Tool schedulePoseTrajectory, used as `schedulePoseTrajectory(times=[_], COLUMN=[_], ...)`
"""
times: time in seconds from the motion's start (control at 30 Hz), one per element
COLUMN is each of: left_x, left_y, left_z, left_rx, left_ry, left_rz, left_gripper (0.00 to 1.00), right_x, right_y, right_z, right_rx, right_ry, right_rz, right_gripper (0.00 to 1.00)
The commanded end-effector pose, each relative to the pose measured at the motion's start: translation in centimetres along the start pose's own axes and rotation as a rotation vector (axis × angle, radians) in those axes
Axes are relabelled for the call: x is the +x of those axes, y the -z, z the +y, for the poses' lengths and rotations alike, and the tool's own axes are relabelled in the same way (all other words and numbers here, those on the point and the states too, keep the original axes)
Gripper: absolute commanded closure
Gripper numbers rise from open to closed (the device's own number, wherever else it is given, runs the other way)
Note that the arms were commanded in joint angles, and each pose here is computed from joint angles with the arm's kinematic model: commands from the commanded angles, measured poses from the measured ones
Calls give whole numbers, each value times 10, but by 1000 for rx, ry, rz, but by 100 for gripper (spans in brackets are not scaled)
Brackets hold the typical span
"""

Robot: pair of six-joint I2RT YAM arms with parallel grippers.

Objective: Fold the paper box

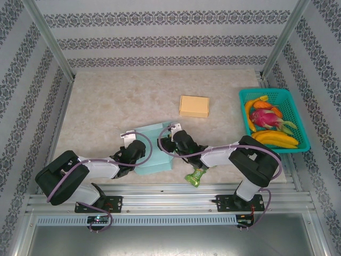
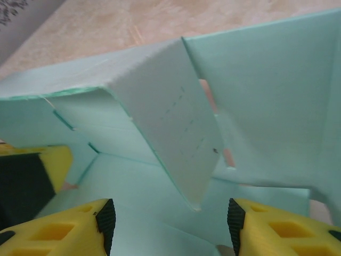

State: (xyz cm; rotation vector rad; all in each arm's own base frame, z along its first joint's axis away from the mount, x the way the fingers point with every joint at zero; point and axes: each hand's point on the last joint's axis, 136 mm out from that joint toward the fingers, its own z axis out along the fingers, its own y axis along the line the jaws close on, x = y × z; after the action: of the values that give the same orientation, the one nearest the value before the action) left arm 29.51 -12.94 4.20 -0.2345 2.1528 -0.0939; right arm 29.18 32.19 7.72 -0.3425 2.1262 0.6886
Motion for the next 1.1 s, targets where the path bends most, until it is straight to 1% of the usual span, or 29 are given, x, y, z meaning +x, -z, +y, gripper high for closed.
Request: schedulePoseTrajectory(times=[0.0, 0.1, 0.2, 0.43, 0.53, 0.7, 0.8, 0.9, 1.07], left_x=[10, 12, 12, 12, 14, 15, 16, 16, 15], left_y=[-4, -6, -6, -7, -7, -9, -10, -10, -9], left_z=[2, 2, 1, -2, -2, -5, -6, -6, -7], left_rx=[-2, -6, -3, 5, 7, 11, 13, 11, 18], left_ry=[-22, -31, -30, -31, -31, -33, -36, -37, -30], left_rz=[38, 44, 47, 50, 54, 57, 61, 61, 59], left_gripper=[100, 100, 100, 100, 100, 100, 100, 100, 100], right_x=[-6, -7, -7, -1, -2, -3, -2, 1, 14], right_y=[5, 6, 8, -2, -5, -12, -15, -19, -33], right_z=[-19, -33, -43, -44, -33, 0, 18, 29, 29], right_rx=[108, 165, 189, 166, 108, -40, -103, -123, -120], right_ry=[88, 85, 65, 45, 41, 55, 80, 105, 77], right_rz=[0, 8, 7, 44, 42, 63, 69, 78, 109], right_gripper=[40, 40, 40, 40, 40, 40, 41, 41, 41])
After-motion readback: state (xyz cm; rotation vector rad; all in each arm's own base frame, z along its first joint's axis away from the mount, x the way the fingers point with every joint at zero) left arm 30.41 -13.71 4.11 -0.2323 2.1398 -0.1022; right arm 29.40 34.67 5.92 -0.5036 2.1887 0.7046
